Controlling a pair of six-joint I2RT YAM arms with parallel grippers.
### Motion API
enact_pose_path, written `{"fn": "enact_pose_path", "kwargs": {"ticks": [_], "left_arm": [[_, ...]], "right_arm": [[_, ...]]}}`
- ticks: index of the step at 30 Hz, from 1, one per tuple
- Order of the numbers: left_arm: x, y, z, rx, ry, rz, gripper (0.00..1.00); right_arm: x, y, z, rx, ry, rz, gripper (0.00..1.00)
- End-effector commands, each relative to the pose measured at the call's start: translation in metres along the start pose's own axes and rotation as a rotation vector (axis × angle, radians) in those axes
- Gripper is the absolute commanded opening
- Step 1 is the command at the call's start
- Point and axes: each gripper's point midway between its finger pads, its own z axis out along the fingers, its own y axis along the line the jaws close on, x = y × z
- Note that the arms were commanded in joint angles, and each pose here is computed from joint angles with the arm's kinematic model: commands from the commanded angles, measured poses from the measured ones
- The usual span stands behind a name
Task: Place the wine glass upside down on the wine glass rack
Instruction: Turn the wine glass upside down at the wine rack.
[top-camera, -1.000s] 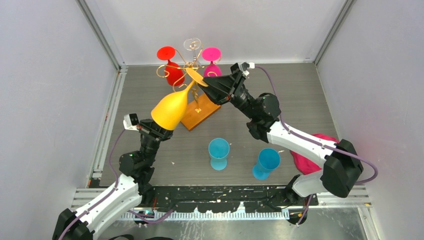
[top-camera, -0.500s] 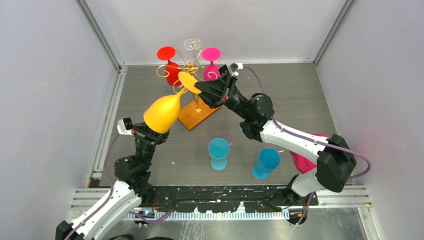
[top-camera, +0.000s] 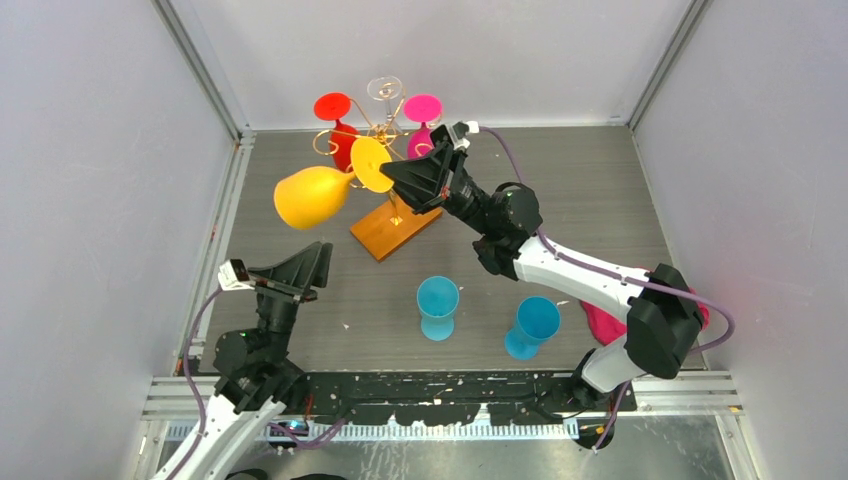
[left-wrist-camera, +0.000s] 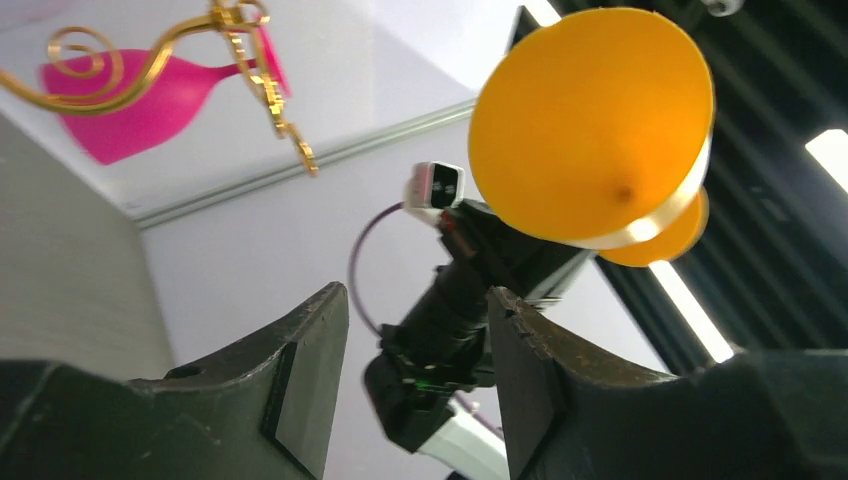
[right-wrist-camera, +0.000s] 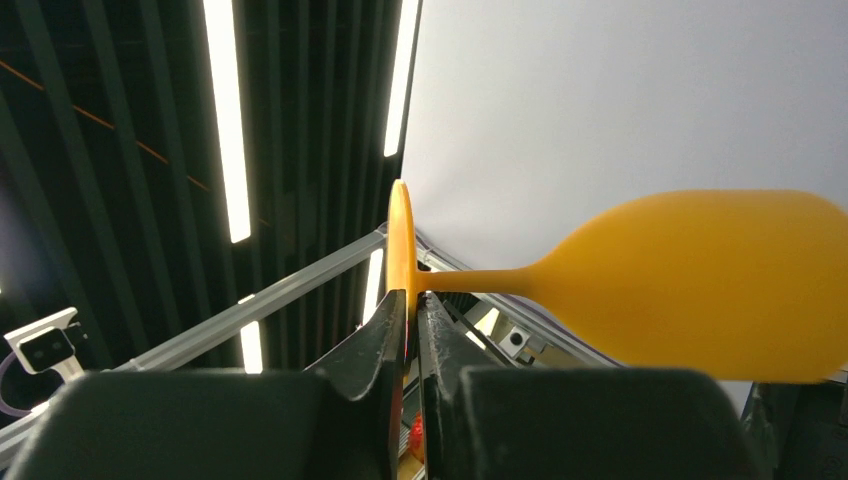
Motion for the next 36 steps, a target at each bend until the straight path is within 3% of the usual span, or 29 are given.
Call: {"fn": "enact_pose_path", "kwargs": {"ticks": [1, 8, 20, 36], "left_arm": [[-0.006, 0.0, 0.0, -0.088, -0.012, 0.095, 0.55], [-0.014, 0.007, -0.004, -0.2, -0.015, 0.2, 0.55], [-0.022, 0.007, -0.005, -0.331, 0.0, 0.341, 0.51], [-0.023, -0.016, 0.001, -0.327, 0.023, 0.4, 0.45]], "right_arm": [[0.012, 0.03, 0.009, -0.081, 0.047, -0.048, 0.01], [0.013, 0.023, 0.018, -0.01, 0.057, -0.123, 0.01], [-0.003, -0.021, 0.042, 0.291, 0.068, -0.309, 0.01], [-0.028, -0.087, 0.067, 0.479, 0.085, -0.272, 0.01]]}}
